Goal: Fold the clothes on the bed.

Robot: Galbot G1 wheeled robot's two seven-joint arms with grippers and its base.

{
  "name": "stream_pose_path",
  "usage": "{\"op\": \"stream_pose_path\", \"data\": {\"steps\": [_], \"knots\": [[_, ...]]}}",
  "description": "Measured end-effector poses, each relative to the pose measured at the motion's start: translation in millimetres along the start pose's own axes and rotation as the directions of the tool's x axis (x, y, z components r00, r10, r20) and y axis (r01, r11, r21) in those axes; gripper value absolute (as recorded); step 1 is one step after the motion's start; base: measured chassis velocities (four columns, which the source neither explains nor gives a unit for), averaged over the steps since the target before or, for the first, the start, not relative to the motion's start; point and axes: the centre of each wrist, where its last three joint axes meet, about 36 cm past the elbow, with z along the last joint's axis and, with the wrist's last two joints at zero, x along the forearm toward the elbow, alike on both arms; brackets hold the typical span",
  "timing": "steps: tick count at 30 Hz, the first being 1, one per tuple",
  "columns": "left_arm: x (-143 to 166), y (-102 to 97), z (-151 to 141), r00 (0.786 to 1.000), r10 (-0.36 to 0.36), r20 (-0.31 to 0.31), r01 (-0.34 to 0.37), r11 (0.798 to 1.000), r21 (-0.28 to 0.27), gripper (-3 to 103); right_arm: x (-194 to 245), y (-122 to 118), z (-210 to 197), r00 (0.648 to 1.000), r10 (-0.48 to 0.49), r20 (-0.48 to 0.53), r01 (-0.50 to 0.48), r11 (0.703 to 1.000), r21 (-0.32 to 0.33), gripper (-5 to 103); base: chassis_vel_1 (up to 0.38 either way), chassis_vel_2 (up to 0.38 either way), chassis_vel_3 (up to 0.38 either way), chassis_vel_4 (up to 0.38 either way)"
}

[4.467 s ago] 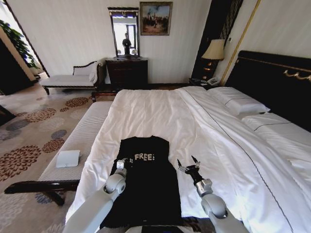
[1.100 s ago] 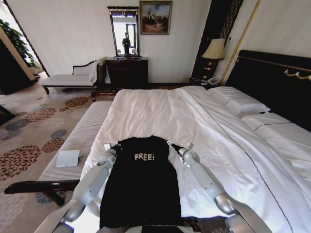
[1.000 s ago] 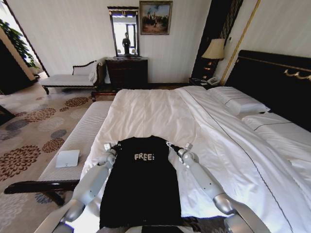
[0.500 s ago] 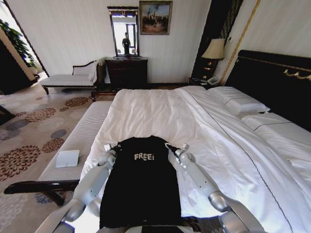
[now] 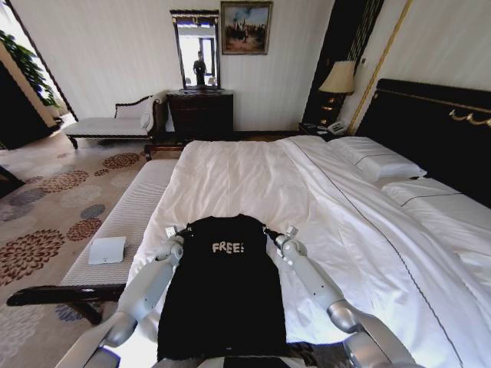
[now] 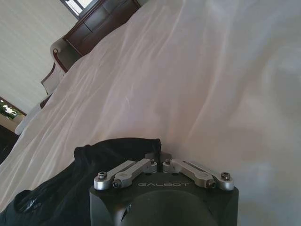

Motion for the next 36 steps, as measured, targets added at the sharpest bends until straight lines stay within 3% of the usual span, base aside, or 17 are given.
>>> {"op": "stream_pose_path", "data": {"steps": [5,8,9,12,16,19,24,30,36], "knots": [[8.7,-0.6,-16.7,0.999,0.000,0.050,0.000,1.000,-0.010,2,11.6,15.2,-18.8,0.997,-0.017,0.072,0.013,0.998,0.053,0,0.000,0.000,0.000,0.000],[20.0,-7.9,-49.8,0.991,0.018,0.130,-0.018,1.000,-0.004,2,21.0,32.3,-40.3,0.985,-0.025,0.169,0.005,0.993,0.119,0,0.000,0.000,0.000,0.000],[20.0,-7.9,-49.8,0.991,0.018,0.130,-0.018,1.000,-0.004,2,21.0,32.3,-40.3,0.985,-0.025,0.169,0.005,0.993,0.119,0,0.000,0.000,0.000,0.000],[29.7,-15.2,-90.7,0.978,0.055,0.202,-0.058,0.998,0.008,2,27.8,44.4,-64.8,0.962,-0.044,0.271,-0.018,0.975,0.222,0,0.000,0.000,0.000,0.000],[29.7,-17.0,-123.7,0.967,0.070,0.244,-0.075,0.997,0.011,2,28.8,54.4,-84.4,0.945,-0.061,0.323,-0.033,0.959,0.280,0,0.000,0.000,0.000,0.000],[24.1,-19.1,-142.8,0.964,0.078,0.252,-0.083,0.996,0.010,2,25.5,63.2,-94.2,0.938,-0.077,0.339,-0.042,0.943,0.330,0,0.000,0.000,0.000,0.000],[9.3,-26.0,-158.7,0.965,0.077,0.251,-0.080,0.997,0.003,2,9.3,77.6,-96.3,0.937,-0.080,0.340,-0.049,0.934,0.354,0,0.000,0.000,0.000,0.000],[-18.2,-40.0,-184.0,0.964,0.082,0.253,-0.082,0.997,-0.011,2,-18.5,86.2,-98.4,0.943,-0.054,0.327,-0.075,0.926,0.369,0,0.000,0.000,0.000,0.000],[-40.3,-41.8,-194.4,0.967,0.082,0.239,-0.075,0.996,-0.037,2,-34.7,95.7,-111.1,0.941,-0.042,0.337,-0.093,0.923,0.373,0,0.000,0.000,0.000,0.000]]}}
